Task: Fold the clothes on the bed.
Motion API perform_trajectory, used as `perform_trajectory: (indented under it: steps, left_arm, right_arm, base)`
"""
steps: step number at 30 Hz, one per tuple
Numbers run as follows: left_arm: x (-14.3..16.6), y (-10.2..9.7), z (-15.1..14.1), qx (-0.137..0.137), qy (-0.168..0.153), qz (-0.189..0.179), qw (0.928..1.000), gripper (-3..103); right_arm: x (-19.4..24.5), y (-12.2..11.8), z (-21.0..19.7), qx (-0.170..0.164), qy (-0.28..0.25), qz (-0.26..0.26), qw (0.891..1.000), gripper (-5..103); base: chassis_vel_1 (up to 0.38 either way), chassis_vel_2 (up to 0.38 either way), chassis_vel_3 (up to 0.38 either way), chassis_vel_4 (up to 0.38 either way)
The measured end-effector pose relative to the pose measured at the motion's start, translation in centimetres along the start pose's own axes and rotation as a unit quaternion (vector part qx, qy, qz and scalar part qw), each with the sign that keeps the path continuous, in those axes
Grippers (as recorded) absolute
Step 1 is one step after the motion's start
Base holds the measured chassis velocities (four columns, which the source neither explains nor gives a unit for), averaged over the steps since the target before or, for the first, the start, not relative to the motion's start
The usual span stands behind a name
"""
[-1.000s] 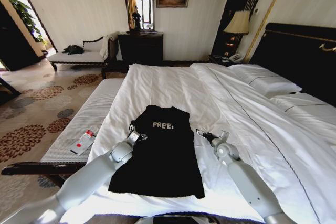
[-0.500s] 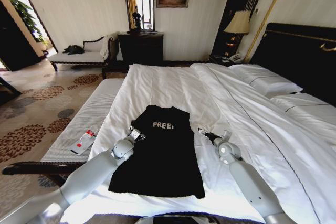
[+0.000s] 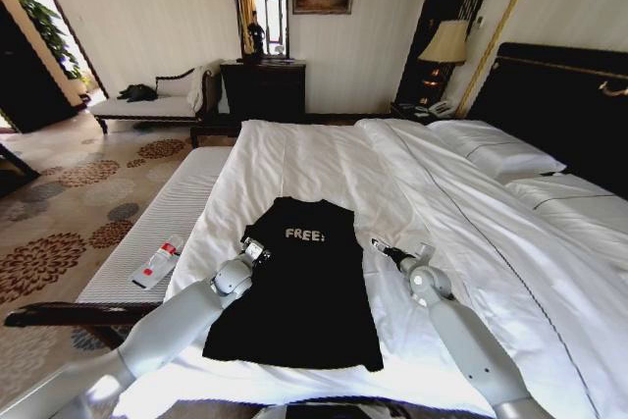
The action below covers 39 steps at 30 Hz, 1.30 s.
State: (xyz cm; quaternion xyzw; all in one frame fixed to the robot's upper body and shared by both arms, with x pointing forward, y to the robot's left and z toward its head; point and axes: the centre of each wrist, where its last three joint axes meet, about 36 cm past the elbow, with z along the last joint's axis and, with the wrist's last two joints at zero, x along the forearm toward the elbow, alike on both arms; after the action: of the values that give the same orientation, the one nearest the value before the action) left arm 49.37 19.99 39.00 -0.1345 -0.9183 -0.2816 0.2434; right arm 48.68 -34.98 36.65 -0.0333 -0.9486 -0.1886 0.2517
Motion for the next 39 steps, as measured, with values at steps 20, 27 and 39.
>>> perform_trajectory:
  steps: [20,27,39]
  left_arm:
    - [-0.4,0.4,-0.1,0.01,0.003,-0.004,0.9999,0]
    - [-0.4,2.3,-1.4,0.048,-0.004,-0.021,0.9986,0]
    - [-0.1,9.4,-4.7,0.158,-0.019,-0.061,0.9853,0]
  right_arm:
    - [0.6,-0.4,-0.4,-0.005,-0.006,0.005,1.0,100]
    - [0.9,-0.5,-0.5,-0.006,-0.008,0.004,1.0,100]
    - [1.3,-0.4,-0.4,-0.009,-0.01,0.001,1.0,100]
  base:
    - [0.0,0.0,0.0,0.0]
    - [0.0,0.0,0.0,0.0]
    - [0.0,0.0,0.0,0.0]
